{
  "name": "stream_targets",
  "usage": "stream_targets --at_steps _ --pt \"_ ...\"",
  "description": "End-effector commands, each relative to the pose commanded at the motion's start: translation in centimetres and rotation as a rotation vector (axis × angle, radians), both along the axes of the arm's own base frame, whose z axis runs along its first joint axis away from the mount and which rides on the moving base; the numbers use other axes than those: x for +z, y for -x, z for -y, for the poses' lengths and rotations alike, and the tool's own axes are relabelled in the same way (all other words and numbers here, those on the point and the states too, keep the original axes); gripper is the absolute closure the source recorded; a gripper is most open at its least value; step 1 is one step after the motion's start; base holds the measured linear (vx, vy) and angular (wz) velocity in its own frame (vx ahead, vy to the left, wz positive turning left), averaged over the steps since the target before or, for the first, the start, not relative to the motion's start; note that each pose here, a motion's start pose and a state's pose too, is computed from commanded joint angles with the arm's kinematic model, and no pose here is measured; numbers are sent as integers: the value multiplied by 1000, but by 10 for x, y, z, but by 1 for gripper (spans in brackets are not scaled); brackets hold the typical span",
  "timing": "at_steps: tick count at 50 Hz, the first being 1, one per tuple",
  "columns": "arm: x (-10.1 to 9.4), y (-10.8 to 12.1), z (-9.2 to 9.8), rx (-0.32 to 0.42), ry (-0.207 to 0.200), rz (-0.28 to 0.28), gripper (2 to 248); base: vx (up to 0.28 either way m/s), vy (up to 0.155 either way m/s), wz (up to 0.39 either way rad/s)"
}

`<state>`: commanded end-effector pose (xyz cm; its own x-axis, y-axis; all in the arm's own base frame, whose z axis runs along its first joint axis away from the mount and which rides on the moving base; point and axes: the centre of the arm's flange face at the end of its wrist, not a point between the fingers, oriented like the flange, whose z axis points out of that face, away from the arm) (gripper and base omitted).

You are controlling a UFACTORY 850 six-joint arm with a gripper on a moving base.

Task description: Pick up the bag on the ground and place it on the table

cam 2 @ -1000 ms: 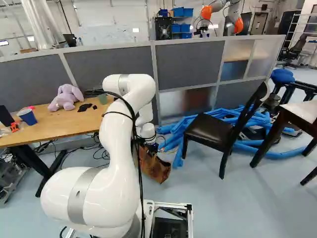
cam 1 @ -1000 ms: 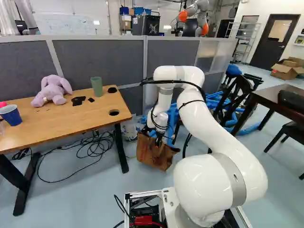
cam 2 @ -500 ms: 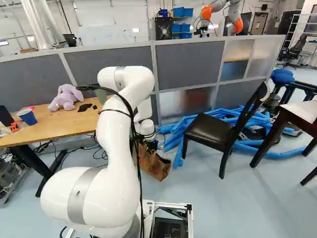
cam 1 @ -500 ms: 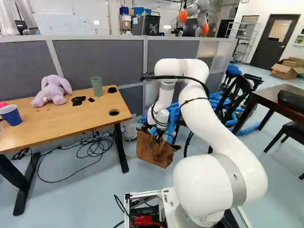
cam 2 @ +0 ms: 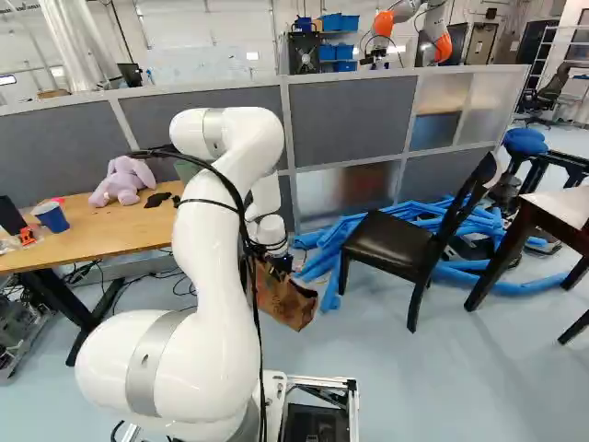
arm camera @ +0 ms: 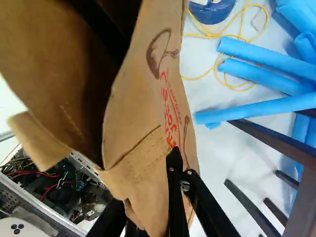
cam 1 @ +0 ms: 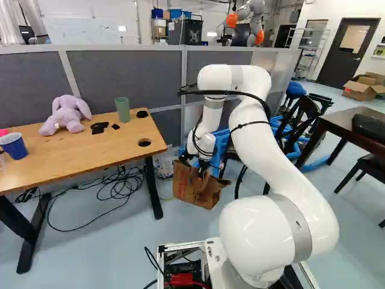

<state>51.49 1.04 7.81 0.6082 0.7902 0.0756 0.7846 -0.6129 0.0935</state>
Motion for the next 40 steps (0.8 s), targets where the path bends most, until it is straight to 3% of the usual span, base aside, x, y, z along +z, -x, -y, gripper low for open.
stream_targets --at_steps 40 --pt "59 5 0 0 -1 41 232 0 0 0"
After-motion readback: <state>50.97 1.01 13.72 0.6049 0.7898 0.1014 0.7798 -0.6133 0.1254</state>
